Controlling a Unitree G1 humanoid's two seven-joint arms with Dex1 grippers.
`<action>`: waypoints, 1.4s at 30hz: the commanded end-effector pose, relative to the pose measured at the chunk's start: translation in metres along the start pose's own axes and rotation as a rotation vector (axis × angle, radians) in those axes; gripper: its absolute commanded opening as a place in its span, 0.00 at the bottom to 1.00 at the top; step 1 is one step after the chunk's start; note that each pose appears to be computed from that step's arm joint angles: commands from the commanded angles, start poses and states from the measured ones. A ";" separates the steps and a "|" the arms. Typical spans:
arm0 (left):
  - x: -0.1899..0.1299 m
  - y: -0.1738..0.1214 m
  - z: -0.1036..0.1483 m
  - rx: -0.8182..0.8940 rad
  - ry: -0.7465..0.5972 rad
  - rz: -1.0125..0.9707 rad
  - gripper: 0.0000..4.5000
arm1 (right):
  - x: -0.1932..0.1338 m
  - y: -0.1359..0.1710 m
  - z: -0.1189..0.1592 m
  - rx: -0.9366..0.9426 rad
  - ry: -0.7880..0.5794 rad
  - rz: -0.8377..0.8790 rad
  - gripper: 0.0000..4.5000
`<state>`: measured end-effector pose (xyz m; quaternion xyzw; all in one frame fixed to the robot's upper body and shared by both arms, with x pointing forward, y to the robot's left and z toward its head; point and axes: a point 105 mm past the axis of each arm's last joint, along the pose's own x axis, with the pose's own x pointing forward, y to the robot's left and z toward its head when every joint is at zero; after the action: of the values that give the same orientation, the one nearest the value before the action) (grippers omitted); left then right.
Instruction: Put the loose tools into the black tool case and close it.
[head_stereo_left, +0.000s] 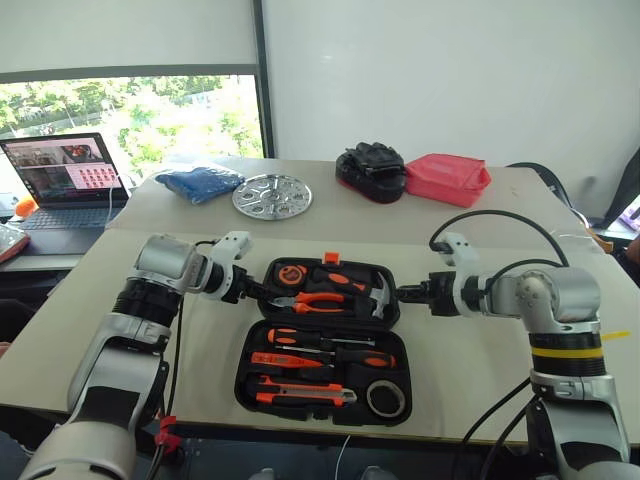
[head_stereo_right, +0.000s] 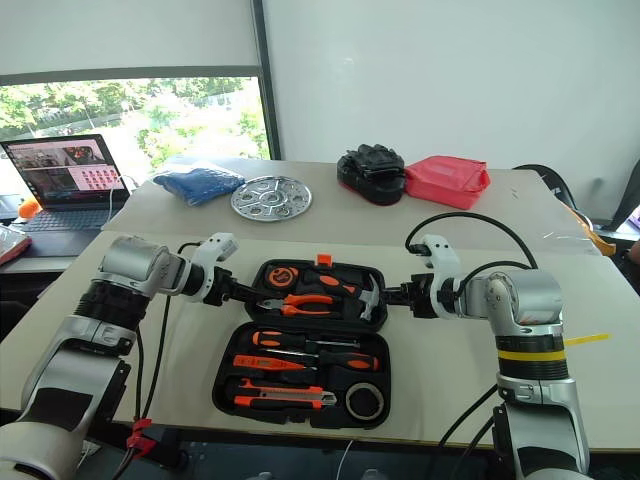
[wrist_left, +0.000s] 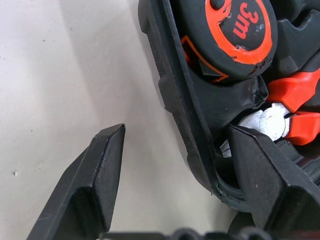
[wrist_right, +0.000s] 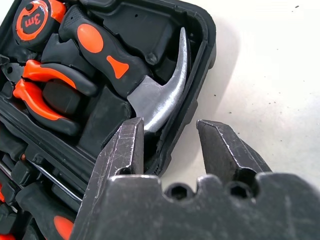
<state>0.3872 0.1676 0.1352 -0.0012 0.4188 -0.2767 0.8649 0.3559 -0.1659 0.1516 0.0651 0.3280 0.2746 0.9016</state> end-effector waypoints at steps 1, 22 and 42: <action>-0.011 0.008 0.004 -0.011 -0.002 0.046 0.76 | -0.003 0.005 0.003 -0.021 -0.022 0.015 0.45; -0.021 0.012 -0.003 -0.002 0.030 0.078 0.76 | 0.000 0.020 0.003 -0.014 -0.017 0.076 0.45; -0.003 0.001 -0.006 -0.015 0.029 0.028 0.11 | 0.020 0.019 -0.024 0.022 0.098 0.079 0.00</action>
<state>0.3811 0.1651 0.1345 -0.0038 0.4334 -0.2761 0.8578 0.3494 -0.1482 0.1271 0.0705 0.3707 0.2896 0.8796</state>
